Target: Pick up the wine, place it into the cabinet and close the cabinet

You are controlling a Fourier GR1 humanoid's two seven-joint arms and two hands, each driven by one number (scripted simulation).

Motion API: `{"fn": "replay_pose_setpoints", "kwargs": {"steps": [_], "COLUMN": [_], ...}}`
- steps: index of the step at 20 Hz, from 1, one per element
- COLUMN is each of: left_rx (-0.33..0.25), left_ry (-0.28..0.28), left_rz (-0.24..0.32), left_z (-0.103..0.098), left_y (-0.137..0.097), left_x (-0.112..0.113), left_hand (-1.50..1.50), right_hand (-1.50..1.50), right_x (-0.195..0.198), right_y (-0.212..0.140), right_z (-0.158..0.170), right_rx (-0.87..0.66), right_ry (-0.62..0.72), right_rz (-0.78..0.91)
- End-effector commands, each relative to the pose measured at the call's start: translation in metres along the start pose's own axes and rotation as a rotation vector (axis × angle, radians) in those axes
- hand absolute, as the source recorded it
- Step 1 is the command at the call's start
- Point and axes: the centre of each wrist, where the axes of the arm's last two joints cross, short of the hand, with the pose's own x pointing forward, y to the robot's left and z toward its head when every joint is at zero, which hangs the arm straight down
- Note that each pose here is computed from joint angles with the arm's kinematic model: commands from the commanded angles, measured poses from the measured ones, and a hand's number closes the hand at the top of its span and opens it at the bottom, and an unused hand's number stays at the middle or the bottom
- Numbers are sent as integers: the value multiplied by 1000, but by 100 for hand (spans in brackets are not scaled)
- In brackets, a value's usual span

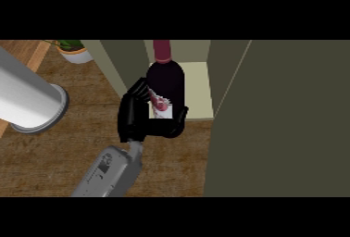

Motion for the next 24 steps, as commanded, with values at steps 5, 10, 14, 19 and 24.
{"fn": "replay_pose_setpoints", "kwargs": {"steps": [5,10,14,19,24], "left_rx": [30,70,51,111,114], "left_ry": [41,45,72,77,93], "left_rz": [-72,-81,-57,-10,-9], "left_z": [3,-15,-6,-19,-27], "left_y": [-4,3,-1,9,8], "left_x": [-40,-54,-67,-76,-80], "left_hand": [150,150,150,150,150], "right_hand": [-150,-150,-150,-150,-150], "right_x": [44,38,45,36,45], "right_y": [7,5,8,1,0], "right_z": [30,34,34,30,35], "right_rx": [55,30,50,59,60], "right_ry": [-72,-51,-72,-63,-68], "right_rz": [-103,-92,-107,-72,-89]}}
